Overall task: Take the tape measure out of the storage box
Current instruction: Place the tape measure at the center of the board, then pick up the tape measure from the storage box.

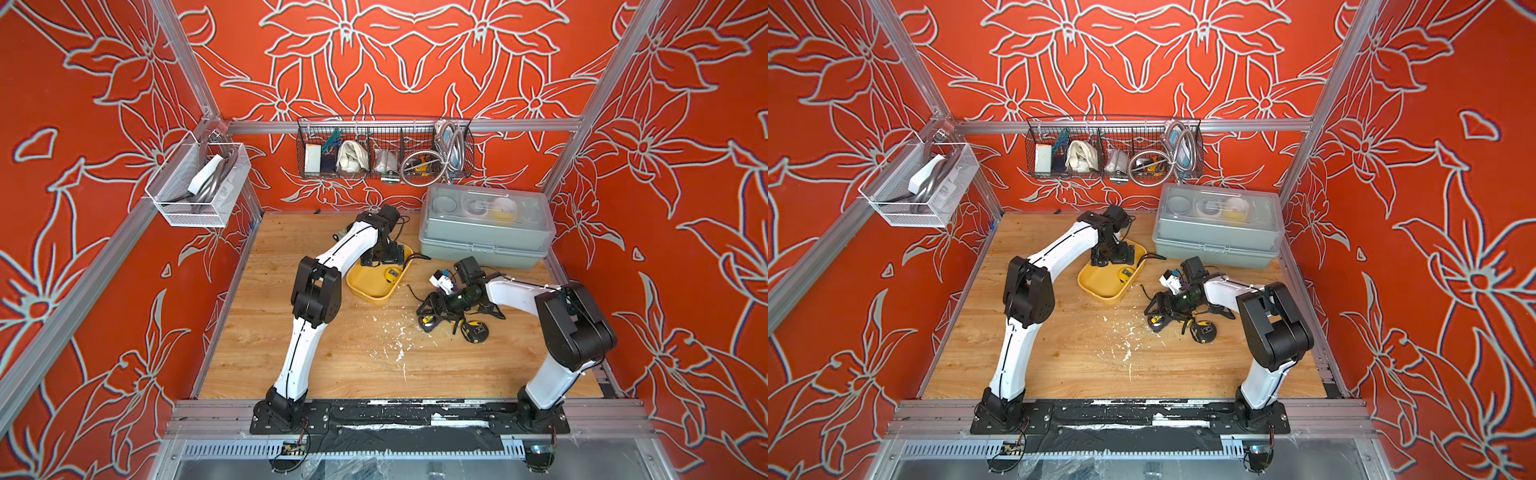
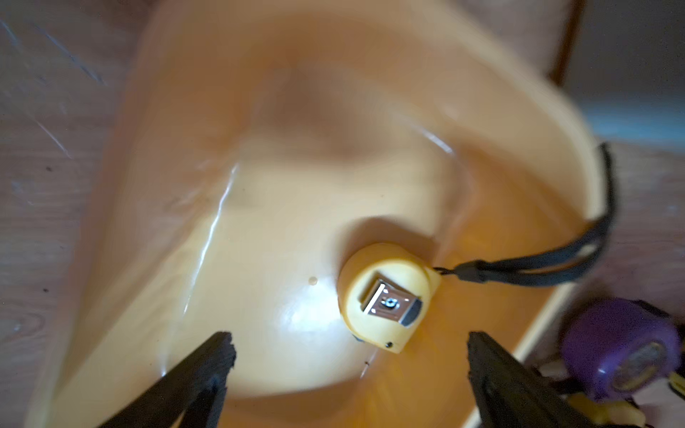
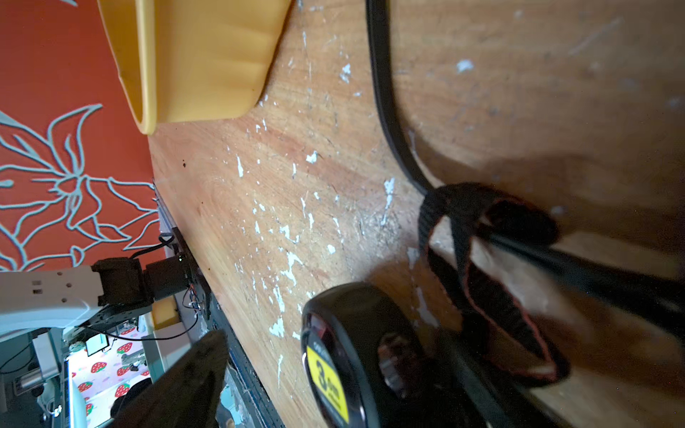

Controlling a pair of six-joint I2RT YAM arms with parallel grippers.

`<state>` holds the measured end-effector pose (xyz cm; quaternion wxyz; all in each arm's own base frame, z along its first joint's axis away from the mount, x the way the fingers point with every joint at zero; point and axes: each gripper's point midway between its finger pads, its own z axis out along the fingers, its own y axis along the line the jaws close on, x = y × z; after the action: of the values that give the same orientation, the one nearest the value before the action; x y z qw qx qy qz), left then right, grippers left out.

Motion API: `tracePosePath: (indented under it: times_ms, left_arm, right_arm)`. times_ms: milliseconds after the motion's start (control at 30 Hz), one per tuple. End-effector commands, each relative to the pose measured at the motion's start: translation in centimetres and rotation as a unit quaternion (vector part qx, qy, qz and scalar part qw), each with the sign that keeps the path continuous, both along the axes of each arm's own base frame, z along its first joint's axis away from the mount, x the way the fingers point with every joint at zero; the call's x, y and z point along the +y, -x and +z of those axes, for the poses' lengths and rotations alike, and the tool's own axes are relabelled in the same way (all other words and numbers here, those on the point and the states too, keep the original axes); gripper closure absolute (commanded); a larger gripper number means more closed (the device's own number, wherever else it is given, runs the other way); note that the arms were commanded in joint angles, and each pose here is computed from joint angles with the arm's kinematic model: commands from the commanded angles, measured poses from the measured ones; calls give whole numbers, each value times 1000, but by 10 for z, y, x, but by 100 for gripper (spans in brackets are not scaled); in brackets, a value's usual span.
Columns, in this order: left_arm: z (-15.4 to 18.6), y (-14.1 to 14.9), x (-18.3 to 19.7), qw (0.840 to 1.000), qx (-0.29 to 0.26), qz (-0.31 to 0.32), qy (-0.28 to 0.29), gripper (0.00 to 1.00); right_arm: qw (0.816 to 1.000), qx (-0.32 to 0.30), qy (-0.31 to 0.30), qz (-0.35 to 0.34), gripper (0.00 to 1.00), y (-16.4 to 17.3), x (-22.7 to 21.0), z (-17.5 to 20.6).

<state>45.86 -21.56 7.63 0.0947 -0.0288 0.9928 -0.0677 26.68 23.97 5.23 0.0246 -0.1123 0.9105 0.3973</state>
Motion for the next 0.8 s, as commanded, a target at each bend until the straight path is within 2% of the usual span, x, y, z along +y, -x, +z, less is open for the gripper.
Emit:
tracePosePath:
  times_ms: [0,367,500,767]
  left_arm:
    - [-9,19,8,999,40,21,-23,0]
    - [-37,29,10,996,62,28,-54,0]
    - [-46,33,35,991,80,57,-89,0]
    - [-30,34,75,985,53,111,-125,6]
  right_arm:
    - [999,-24,29,1,0,-3,-7,8]
    - [994,-106,25,-16,1,-24,-11,68]
    - [993,-117,20,-18,0,-22,-11,80]
    - [993,-113,20,-26,0,-15,-15,77]
